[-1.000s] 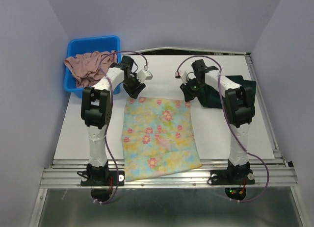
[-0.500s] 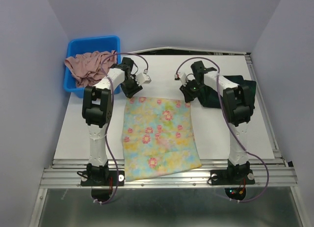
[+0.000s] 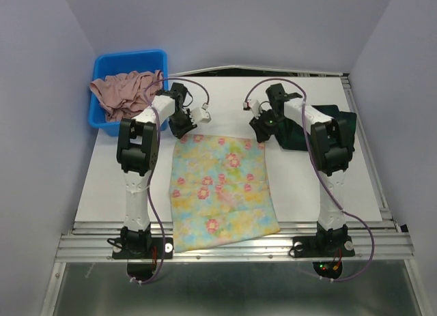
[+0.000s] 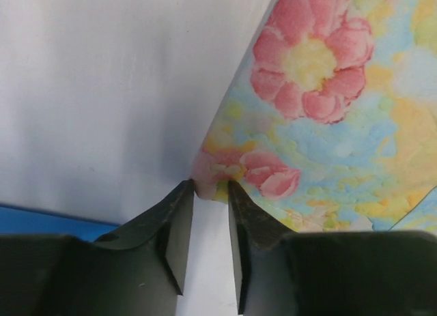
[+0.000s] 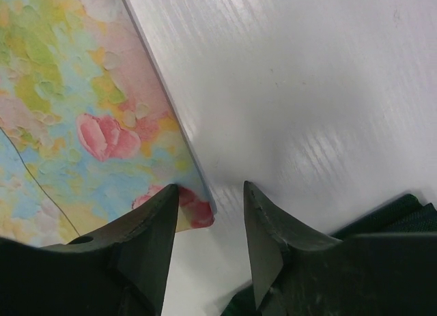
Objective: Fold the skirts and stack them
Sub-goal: Fold the skirt
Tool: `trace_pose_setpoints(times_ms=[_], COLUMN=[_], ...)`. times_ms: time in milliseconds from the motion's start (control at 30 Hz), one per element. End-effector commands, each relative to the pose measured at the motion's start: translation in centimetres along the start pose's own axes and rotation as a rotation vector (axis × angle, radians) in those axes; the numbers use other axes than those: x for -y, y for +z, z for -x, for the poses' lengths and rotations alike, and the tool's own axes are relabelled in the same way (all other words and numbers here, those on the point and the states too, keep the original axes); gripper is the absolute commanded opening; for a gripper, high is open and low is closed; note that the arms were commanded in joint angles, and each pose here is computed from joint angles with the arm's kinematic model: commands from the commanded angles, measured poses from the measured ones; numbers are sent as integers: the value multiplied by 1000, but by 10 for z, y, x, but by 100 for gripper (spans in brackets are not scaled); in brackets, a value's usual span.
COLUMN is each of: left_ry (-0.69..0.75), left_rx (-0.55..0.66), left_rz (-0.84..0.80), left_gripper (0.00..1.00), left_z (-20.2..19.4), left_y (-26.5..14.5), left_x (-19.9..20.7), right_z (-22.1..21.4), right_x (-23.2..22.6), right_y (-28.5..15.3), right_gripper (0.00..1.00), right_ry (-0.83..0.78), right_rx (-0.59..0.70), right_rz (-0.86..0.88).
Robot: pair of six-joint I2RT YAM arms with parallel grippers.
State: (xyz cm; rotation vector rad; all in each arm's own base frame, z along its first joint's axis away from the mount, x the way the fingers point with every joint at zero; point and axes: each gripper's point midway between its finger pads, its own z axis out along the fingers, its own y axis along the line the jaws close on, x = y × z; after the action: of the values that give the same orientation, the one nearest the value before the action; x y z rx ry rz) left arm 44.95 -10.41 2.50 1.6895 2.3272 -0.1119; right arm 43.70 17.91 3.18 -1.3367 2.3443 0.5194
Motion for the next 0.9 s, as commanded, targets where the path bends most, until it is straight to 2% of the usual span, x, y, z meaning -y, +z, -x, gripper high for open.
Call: trace_pose_setpoints(times_ms=[0,133,267,433,667,867], left_ry=[39,65,67,54,49,46], left_rx=[-4,2,1,-1,11,39], left_rz=[-63,-79,-81,-67,-57,-53], left_gripper=[29,17,3,0,0,0], left_z=[0,3,3,5,9,16], left_y=[10,12,12,11,9,6], left_x=[15,22,24,20,19,19], right_z=[36,31,22,15,8,-12], right_x=[17,29,31,13,-13,-6], right_y=[-37,-38,-30,-25,-19,-1], right_gripper=[49,53,53,50,52,50], right_ry=[-44,-21,-24,-18,-1,5], right_rx=[89,91,66,51,46,-10], right_rz=[-88,-93,-62,35,190,166])
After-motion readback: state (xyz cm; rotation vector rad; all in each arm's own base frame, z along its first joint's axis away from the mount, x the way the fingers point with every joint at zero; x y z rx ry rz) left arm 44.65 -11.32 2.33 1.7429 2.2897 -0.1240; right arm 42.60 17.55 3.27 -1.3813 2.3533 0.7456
